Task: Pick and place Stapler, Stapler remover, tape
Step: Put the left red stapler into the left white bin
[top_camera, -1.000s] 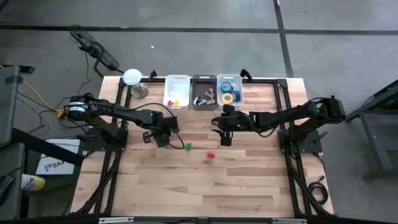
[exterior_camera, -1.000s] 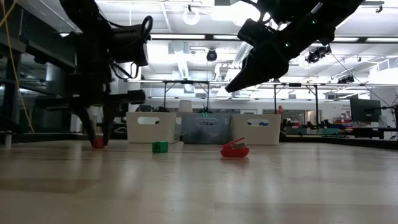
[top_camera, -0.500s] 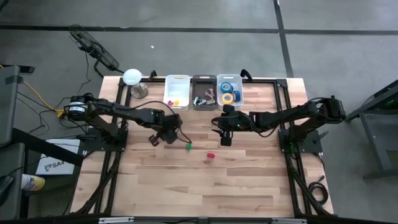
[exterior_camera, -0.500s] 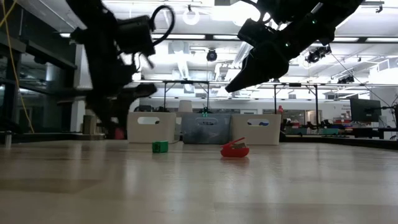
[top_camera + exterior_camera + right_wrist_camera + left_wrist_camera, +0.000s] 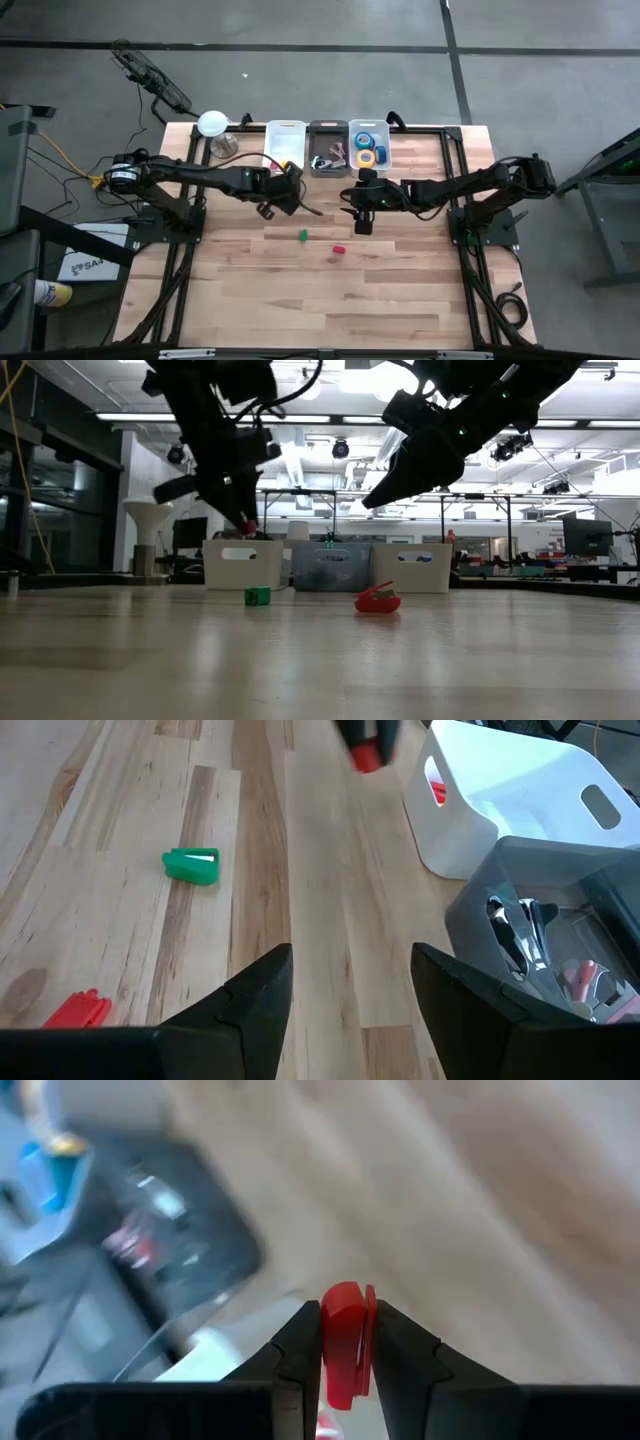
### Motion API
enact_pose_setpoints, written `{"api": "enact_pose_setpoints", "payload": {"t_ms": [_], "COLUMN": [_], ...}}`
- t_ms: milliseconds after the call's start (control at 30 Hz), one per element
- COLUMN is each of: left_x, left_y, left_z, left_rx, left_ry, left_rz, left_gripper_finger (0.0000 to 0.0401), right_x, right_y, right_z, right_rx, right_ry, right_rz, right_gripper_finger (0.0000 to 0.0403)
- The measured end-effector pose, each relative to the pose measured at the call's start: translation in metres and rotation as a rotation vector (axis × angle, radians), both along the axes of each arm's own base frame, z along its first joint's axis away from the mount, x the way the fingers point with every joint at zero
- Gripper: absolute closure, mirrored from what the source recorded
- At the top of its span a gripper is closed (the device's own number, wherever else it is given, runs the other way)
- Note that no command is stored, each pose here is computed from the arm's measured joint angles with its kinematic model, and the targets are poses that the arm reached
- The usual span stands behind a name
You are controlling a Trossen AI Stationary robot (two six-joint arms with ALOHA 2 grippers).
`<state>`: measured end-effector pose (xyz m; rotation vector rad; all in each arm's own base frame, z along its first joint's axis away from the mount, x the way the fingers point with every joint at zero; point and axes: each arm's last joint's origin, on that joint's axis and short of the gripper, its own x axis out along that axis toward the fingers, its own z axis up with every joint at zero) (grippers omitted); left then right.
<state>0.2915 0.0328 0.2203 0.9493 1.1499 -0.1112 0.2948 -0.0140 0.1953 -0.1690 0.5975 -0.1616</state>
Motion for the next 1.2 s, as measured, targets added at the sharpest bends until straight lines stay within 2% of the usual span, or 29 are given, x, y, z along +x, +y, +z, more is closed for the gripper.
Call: {"api": "enact_pose_setpoints", "payload": {"t_ms": [233, 433, 667, 833, 900, 1200], "left_x": [0.003, -0.003, -0.016, -0.026, -0.028, -0.029], "left_y": [0.011, 0.045, 0.092, 0.125, 0.136, 0.159], "left_z": [0.006, 0.006, 0.007, 0.000, -0.004, -0.025], "left_rx": [0.118, 0.067, -0.062, -0.339, -0.415, -0.517], "left_ry": [-0.100, -0.152, -0.253, -0.361, -0.395, -0.405], "left_rz": [0.191, 0.389, 0.589, 0.730, 0.758, 0.817], "left_gripper_finger": [0.0335, 0.0334, 0.0334, 0.0334, 0.0334, 0.0333], "right_x": [0.000, 0.000, 0.000, 0.000, 0.000, 0.000], "right_y": [0.000, 0.000, 0.000, 0.000, 0.000, 0.000], "right_z": [0.000, 0.000, 0.000, 0.000, 0.000, 0.000], "right_rx": [0.000, 0.013, 0.019, 0.019, 0.019, 0.016], "right_ry": [0.000, -0.003, -0.005, -0.005, -0.004, -0.005], "right_rz": [0.000, -0.009, -0.011, -0.010, -0.011, -0.015], "right_gripper_finger": [0.0206, 0.0206, 0.0206, 0.0206, 0.0206, 0.0206]}}
